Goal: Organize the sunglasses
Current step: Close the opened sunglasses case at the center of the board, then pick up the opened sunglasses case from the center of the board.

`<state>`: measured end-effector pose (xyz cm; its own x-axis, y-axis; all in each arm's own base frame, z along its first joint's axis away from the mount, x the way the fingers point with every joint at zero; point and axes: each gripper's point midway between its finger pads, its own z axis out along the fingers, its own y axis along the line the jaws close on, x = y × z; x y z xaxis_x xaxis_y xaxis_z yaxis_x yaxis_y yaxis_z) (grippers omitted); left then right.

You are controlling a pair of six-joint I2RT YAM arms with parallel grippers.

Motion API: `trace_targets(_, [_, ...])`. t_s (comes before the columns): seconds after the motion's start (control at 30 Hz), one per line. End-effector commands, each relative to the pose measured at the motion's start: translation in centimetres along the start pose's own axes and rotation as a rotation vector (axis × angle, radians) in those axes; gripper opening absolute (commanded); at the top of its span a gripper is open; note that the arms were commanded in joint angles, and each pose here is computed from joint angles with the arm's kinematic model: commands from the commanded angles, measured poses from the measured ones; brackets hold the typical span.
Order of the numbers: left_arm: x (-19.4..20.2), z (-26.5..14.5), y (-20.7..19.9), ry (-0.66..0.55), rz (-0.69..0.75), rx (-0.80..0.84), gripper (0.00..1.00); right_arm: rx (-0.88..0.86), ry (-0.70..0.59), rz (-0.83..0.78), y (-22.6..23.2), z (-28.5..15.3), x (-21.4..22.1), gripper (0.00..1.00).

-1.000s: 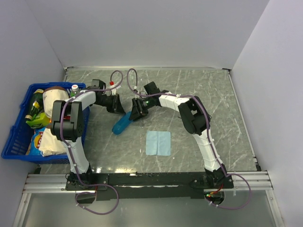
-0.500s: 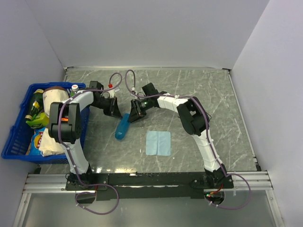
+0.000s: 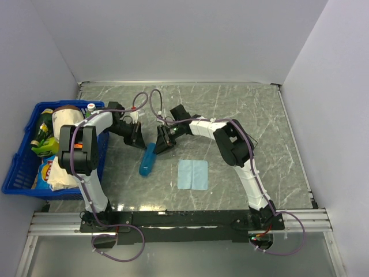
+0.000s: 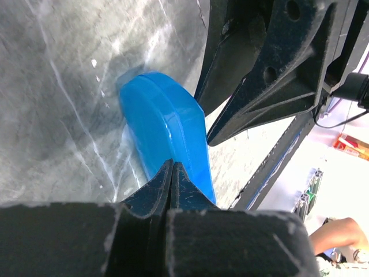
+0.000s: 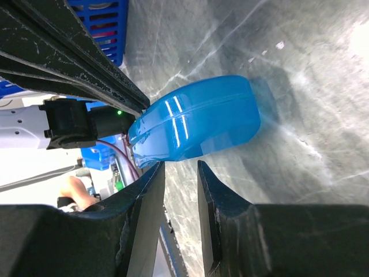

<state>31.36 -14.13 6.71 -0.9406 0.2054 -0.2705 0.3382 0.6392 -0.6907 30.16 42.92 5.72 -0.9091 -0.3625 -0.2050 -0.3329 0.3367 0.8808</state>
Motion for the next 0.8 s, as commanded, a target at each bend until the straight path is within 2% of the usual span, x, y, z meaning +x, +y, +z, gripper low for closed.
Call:
trace_targets(0.0, [3.8, 1.5, -2.4, 0.146, -0.078, 0.123, 0.01, 0.013, -0.107, -0.126, 2.7, 0.5, -3.3, 0.36])
trace_targets(0.1, [4.6, 2.3, -2.8, 0.194, -0.083, 0.159, 0.01, 0.013, -0.106, -0.131, 3.0, 0.5, -3.7, 0.36])
trace_targets(0.2, [4.4, 3.0, -3.1, 0.212, -0.069, 0.192, 0.07, 0.033, -0.107, -0.137, 2.2, 0.5, -3.9, 0.36])
trace_targets(0.33, [2.6, 3.3, -2.9, 0.172, -0.05, 0.193, 0.11, 0.046, -0.133, -0.127, 1.1, -0.5, -4.6, 0.37])
trace_targets(0.57, [-1.3, 3.5, -2.8, 0.09, -0.026, 0.178, 0.29, 0.065, -0.162, -0.137, 0.7, -2.0, -5.5, 0.38])
trace_targets(0.7, [-2.8, 3.2, -1.9, 0.037, -0.015, 0.14, 0.35, 0.081, -0.183, -0.153, 0.1, -3.1, -6.0, 0.45])
trace_targets(0.77, [-3.7, 2.9, -1.5, 0.001, -0.021, 0.129, 0.38, 0.094, -0.192, -0.153, -0.3, -3.8, -6.2, 0.52])
